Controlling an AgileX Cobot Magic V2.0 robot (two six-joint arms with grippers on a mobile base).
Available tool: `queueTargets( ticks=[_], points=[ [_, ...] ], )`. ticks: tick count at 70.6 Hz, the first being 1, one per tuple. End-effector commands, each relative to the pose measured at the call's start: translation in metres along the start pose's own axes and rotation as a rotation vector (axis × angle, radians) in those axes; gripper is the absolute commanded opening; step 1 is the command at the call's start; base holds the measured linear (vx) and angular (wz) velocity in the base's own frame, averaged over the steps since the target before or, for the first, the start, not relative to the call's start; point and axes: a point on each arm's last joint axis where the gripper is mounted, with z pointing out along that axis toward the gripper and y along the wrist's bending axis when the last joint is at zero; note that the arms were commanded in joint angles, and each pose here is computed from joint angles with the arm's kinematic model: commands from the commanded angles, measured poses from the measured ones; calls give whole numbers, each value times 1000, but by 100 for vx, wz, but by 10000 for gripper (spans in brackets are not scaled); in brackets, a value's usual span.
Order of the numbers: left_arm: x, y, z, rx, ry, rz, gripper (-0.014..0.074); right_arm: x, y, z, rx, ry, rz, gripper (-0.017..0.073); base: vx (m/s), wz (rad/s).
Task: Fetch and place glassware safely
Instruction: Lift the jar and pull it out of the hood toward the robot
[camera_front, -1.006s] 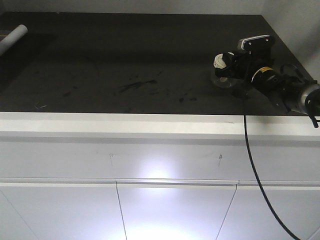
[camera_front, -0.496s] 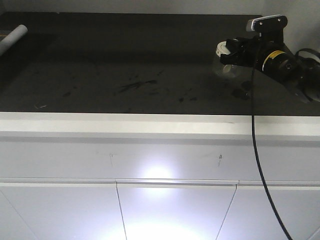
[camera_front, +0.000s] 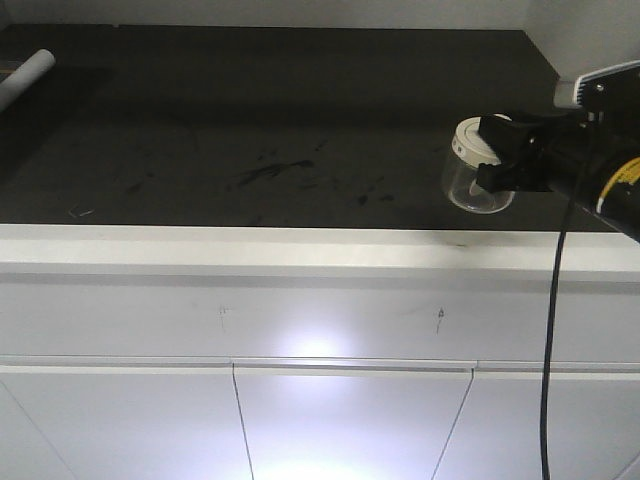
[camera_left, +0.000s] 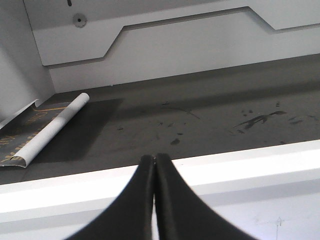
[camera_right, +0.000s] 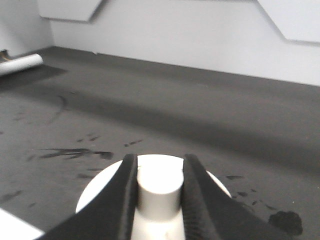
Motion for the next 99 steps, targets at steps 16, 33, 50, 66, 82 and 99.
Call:
queueTargets(
  ticks=[16,33,50,66,82,99],
  points=[
    [-15,1,0,-2,-92,-20,-7,-36,47,-59,-101,-202,-37,-3,0,0],
    [-15,1,0,-2,-92,-20,-7,-40,104,-63,-292,-186,-64,-3,0,0],
    [-15,1,0,-2,-92,-20,-7,-39,156,-69,-494,-174,-72,-2,0,0],
    [-15,1,0,-2,-92,-20,-7,-38,176,-75,-570,-161,-79,-2,0,0],
    [-15,1,0,-2,-92,-20,-7,-38,176,-75,-573,-164,-79,0,0,0],
    [-15,1,0,-2,-92,-20,-7,-38,176,-75,-573,-164,-79,0,0,0]
  ],
)
